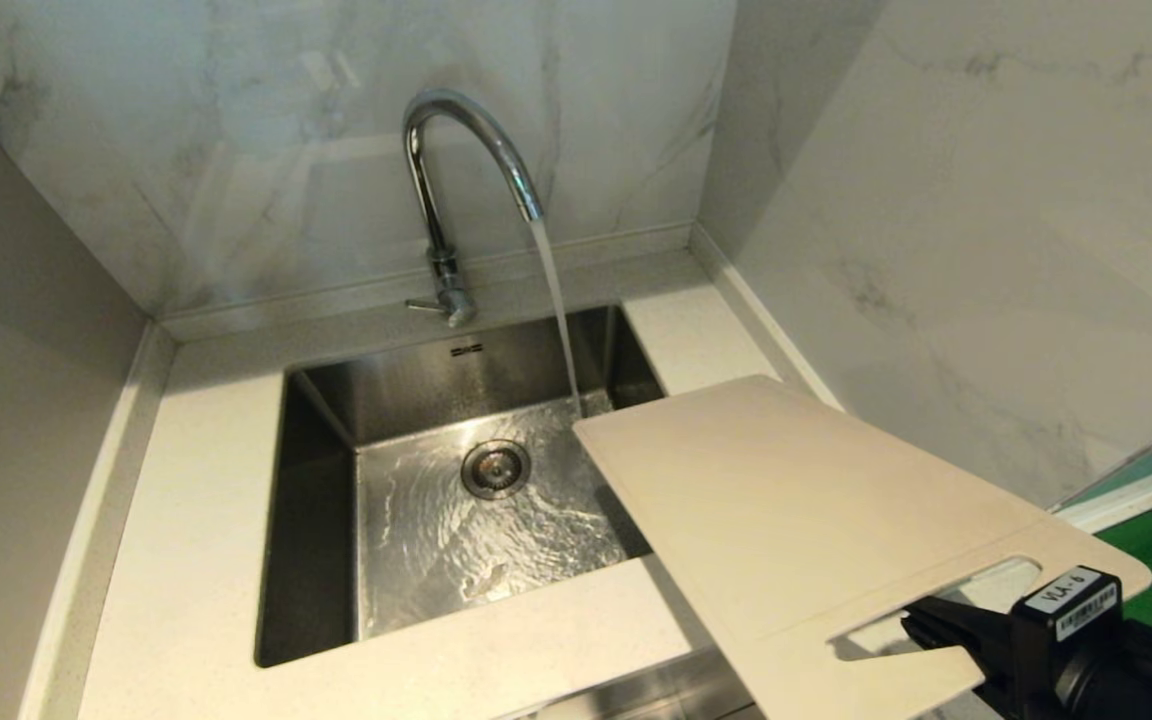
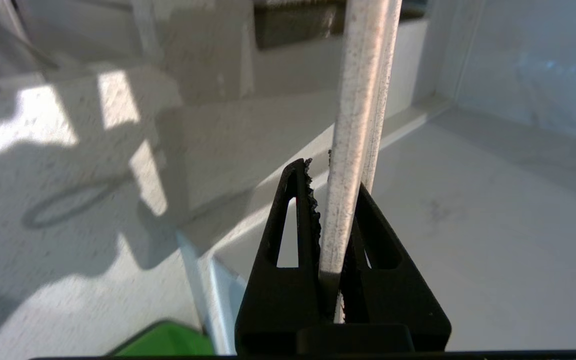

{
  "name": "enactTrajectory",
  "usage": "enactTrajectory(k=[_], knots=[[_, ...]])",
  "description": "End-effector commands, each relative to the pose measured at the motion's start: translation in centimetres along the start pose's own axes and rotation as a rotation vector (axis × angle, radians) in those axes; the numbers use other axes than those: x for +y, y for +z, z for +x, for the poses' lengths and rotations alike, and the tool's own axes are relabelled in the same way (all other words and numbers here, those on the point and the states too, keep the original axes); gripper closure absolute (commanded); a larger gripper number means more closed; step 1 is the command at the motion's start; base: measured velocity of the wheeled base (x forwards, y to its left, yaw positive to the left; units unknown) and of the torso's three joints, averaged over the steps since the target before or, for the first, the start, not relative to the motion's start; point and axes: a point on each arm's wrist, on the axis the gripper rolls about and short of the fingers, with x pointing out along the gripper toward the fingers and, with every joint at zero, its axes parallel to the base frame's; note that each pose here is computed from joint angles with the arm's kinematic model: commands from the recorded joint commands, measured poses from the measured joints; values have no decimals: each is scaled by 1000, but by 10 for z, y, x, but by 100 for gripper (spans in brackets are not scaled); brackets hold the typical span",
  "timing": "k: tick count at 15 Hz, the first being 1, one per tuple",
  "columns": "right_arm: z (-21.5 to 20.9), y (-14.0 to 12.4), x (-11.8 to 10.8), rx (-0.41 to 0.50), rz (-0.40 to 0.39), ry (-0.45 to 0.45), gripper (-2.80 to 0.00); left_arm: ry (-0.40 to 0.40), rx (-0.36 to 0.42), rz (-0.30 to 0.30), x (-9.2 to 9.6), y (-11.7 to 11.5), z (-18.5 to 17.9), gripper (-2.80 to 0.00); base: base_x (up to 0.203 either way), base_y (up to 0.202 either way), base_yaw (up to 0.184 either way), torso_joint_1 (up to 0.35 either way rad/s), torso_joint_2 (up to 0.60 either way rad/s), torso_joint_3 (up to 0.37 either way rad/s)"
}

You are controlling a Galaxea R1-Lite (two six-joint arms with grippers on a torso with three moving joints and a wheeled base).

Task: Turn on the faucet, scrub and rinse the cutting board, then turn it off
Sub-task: Pick up the cutting board

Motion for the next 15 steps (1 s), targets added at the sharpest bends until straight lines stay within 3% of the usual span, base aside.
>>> enactTrajectory(k=[1, 15], knots=[[3, 1, -8, -27, -8, -12, 0, 0, 2, 0, 0, 0, 0, 0, 0, 0, 0, 0, 0, 0], [4, 4, -18, -120, -49, -27, 0, 0, 2, 0, 0, 0, 0, 0, 0, 0, 0, 0, 0, 0]])
